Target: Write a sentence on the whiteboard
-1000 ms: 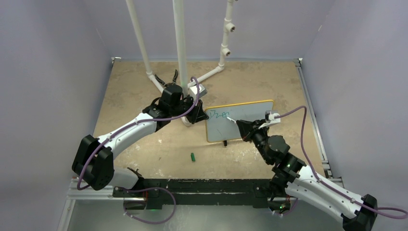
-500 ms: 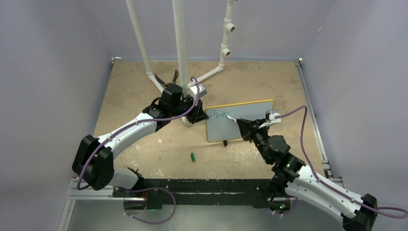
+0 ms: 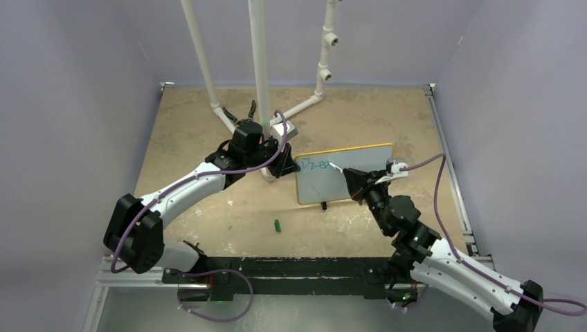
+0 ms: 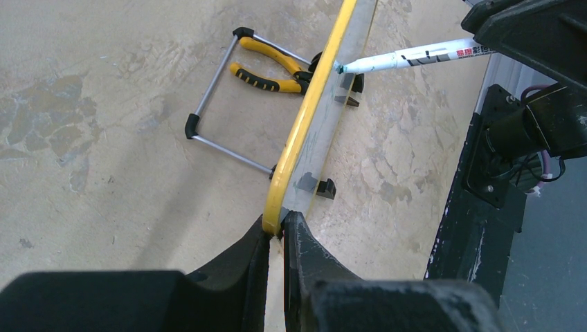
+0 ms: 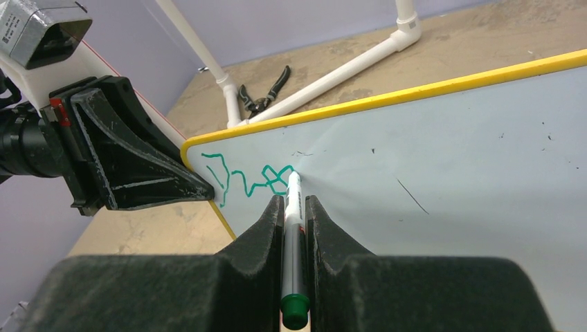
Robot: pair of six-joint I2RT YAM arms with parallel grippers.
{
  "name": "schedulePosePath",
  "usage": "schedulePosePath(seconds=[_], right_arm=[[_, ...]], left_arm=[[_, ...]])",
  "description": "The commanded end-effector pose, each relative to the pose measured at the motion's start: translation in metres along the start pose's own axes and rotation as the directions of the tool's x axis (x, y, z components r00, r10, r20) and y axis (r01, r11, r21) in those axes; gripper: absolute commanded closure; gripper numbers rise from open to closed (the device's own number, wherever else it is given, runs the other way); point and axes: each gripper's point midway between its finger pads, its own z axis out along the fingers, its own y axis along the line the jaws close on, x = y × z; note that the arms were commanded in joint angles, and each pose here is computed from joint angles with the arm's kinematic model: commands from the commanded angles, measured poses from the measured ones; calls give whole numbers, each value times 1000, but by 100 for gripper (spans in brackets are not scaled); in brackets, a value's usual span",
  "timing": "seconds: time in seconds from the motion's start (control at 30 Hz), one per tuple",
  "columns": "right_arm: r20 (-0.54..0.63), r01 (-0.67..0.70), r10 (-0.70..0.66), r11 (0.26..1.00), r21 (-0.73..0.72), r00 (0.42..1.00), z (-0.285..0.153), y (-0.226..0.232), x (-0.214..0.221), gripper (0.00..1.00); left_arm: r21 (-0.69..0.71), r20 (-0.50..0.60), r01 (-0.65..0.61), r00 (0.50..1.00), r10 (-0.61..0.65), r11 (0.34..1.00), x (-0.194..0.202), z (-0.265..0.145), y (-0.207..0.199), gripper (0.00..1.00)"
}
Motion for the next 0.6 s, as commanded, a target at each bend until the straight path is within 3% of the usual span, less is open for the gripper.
schedulePosePath(seconds=[0.0, 0.57], right_arm=[[79, -9, 7, 1000, 24, 997, 3, 2, -27, 100], [-18, -16, 17, 1000, 26, 1000, 0, -5, 6, 100]], left_arm=[[-38, 15, -35, 999, 35, 999, -3, -1, 12, 100], [-45, 17, -36, 999, 37, 998, -4, -2, 13, 100]])
